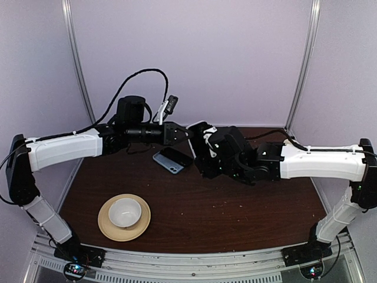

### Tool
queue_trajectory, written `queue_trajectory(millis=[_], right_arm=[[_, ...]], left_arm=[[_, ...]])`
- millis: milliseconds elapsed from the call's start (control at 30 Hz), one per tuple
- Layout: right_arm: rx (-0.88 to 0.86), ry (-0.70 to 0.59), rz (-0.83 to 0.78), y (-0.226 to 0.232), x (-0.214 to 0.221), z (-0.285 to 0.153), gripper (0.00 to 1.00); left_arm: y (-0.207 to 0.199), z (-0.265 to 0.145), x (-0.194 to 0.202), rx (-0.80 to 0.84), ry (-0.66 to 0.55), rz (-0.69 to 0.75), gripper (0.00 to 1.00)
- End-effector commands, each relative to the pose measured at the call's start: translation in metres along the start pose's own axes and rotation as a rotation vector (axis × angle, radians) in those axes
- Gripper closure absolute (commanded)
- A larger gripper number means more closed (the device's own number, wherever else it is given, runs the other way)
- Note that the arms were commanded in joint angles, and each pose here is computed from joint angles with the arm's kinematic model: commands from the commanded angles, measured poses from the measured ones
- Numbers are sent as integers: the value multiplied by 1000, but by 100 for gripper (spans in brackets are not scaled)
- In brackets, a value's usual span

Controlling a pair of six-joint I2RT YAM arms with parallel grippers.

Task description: Put the phone into the phone case

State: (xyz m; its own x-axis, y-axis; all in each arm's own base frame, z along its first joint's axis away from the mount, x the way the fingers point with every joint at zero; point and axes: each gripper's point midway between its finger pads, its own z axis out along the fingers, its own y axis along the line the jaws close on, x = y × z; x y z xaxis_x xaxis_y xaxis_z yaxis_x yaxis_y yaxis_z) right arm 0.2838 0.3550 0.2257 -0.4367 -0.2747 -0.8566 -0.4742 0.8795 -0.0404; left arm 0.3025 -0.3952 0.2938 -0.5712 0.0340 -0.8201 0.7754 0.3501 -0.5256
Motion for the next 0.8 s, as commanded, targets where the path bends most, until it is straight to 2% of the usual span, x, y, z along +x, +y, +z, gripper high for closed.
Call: queue_trajectory(millis=[0, 33, 67, 133, 167, 233, 267, 400, 567, 667, 767], right_arm=[[-39, -91, 39, 4, -27, -17, 73], [-52, -88, 35, 6, -26, -18, 68], [-79, -81, 20, 9, -23, -19, 58], [-130, -62, -10, 15, -18, -23, 29], [-143, -52, -25, 15, -16, -26, 20], [-165, -38, -55, 11, -11, -34, 5], [-199, -35, -74, 11, -9, -40, 1], [-493, -22, -118, 21, -6, -73, 0], [-814, -34, -67, 30, -21, -108, 3], [-880, -69, -62, 34, -37, -115, 14], [-935, -86, -67, 42, -47, -120, 33]], left_arm=[[-3, -1, -9, 23, -24, 47, 100], [-3, -2, -7, 16, -20, 54, 100], [-2, -3, -5, 10, -13, 64, 100], [-2, -6, -2, 1, 1, 102, 100], [-3, -8, -2, -2, 8, 125, 100], [-8, -12, -2, 5, 17, 183, 100], [-10, -15, 0, 10, 31, 209, 100], [-41, -29, 0, 130, 44, 329, 100], [-95, -50, 14, 355, 42, 487, 100], [-114, -58, 22, 418, 48, 551, 100], [-122, -60, 24, 441, 59, 565, 100]])
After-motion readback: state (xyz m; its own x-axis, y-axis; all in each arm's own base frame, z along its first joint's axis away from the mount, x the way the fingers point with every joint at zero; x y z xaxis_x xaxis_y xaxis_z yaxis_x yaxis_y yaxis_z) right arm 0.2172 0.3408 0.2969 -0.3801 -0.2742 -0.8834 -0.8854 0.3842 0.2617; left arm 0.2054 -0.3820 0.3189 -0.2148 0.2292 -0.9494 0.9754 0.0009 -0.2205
